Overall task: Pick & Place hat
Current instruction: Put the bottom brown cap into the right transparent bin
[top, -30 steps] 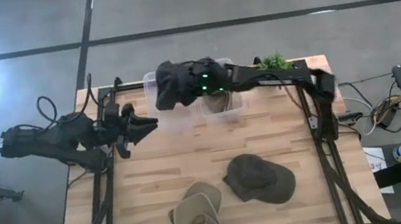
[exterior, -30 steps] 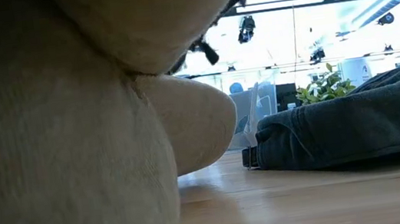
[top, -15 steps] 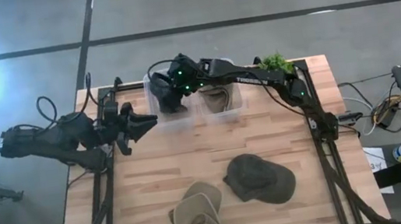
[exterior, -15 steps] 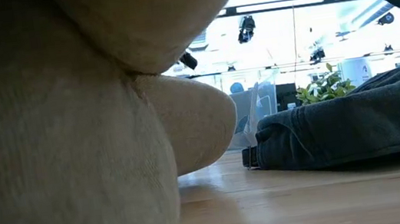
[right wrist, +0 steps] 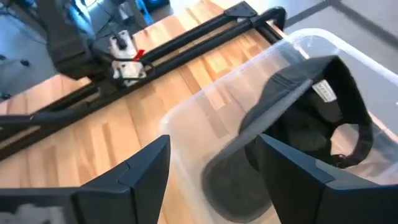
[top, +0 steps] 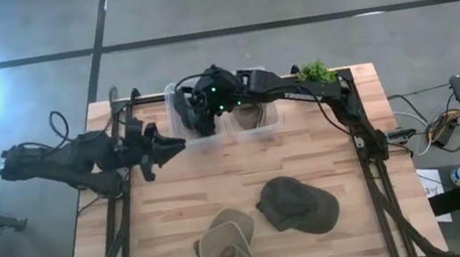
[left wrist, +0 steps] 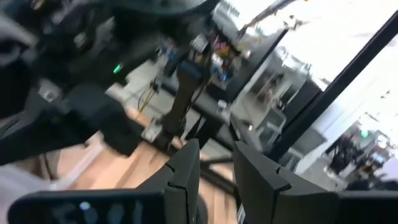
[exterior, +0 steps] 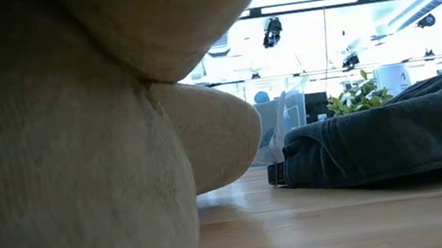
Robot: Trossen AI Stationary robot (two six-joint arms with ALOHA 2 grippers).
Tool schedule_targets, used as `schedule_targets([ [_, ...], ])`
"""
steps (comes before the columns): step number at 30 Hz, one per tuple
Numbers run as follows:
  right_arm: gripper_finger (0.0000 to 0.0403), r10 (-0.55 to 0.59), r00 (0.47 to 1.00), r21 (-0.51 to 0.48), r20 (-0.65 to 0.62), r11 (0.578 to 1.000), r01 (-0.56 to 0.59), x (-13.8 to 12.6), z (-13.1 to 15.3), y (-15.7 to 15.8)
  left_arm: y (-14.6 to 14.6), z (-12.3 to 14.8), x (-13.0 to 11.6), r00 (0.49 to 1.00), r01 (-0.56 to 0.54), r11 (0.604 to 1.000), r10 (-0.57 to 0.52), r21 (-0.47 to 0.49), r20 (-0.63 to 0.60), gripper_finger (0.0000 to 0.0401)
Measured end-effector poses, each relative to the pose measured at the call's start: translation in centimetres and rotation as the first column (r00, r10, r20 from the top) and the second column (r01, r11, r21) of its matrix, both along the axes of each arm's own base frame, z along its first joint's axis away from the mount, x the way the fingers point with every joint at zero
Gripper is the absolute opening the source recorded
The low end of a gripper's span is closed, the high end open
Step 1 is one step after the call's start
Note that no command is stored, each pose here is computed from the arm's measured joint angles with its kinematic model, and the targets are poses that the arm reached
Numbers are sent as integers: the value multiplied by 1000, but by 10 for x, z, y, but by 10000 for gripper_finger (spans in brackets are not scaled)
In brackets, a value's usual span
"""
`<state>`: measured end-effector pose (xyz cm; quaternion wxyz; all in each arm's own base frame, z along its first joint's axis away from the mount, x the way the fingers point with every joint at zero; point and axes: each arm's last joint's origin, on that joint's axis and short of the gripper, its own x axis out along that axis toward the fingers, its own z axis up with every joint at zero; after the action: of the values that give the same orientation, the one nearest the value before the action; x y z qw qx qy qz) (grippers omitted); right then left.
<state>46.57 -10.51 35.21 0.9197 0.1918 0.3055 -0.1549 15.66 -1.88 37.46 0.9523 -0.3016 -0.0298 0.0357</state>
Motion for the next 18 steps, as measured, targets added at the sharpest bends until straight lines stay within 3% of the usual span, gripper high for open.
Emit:
schedule_targets([
  [5, 239, 107, 993, -93, -56, 989, -112, -11, 14, 22, -2, -23, 3, 972, 56, 998, -61, -28, -227, 92],
  [7, 240, 149, 983, -101, -107, 982, -160, -15, 13, 33, -3, -33, 1, 944, 60, 994, -86, -90, -320, 92],
  [12, 234, 229, 934, -46, -276, 967, -250, -21, -3, 64, -11, -53, -4, 827, 143, 960, -250, -242, -503, 92],
  [18, 226, 224, 907, 49, -357, 974, -221, -22, -28, 94, -28, -66, -7, 704, 237, 936, -350, -261, -617, 92],
])
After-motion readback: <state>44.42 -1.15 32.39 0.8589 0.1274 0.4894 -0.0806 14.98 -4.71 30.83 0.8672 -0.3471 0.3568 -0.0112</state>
